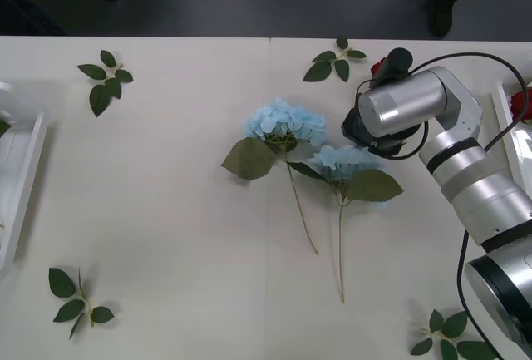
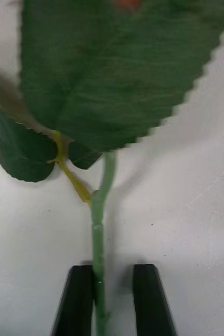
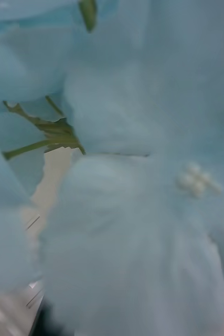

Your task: Put the red flowers into the right box and the blue flowers into the left box

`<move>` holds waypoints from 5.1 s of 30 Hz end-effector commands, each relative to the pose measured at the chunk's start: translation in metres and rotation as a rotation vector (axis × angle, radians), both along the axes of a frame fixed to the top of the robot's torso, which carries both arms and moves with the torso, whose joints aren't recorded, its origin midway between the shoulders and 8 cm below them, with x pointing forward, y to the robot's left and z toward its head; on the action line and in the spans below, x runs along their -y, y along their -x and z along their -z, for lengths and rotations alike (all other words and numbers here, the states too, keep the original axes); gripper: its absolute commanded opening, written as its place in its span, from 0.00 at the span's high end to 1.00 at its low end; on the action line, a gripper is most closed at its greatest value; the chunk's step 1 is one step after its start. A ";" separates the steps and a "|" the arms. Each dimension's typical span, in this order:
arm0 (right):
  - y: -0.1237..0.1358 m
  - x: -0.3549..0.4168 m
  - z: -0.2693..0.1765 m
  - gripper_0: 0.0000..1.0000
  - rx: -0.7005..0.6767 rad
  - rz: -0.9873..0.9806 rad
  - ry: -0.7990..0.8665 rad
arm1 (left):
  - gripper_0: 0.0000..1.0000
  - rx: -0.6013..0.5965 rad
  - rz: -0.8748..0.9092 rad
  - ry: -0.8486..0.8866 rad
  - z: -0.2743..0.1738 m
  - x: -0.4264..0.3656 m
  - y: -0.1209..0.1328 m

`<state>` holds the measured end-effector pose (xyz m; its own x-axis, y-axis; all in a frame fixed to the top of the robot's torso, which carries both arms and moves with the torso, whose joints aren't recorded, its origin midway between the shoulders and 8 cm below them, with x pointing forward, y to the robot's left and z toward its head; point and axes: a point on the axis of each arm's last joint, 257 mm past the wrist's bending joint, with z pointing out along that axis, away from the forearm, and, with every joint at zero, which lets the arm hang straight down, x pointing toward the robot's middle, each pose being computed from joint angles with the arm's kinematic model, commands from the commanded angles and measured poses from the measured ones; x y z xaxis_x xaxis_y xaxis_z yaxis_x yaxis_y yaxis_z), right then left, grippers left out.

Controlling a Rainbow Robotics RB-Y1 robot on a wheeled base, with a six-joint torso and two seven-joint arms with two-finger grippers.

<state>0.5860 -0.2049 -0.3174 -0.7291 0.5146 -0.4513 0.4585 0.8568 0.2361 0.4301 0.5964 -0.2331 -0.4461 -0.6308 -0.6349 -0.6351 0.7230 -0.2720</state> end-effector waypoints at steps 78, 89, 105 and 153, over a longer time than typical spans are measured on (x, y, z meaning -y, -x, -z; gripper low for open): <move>0.132 0.354 -0.269 1.00 -0.058 -0.167 0.401 | 0.00 0.652 1.645 -0.170 -0.134 0.358 0.034; 0.143 0.418 -0.226 1.00 -0.121 -0.172 0.490 | 0.00 0.701 1.803 -0.259 -0.134 0.347 0.044; 0.131 0.427 -0.179 1.00 -0.086 -0.210 0.551 | 0.00 0.711 1.835 -0.259 -0.135 0.356 0.048; 0.208 0.136 -0.163 0.57 -0.044 -0.503 0.299 | 0.00 0.710 1.835 -0.260 -0.135 0.356 0.048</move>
<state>0.3879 -0.3524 -0.1432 -0.8724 -0.1170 -0.4746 -0.0723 0.9911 -0.1116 0.3845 0.2379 -0.1066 -0.0858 0.2624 -0.9611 0.9336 0.3581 0.0144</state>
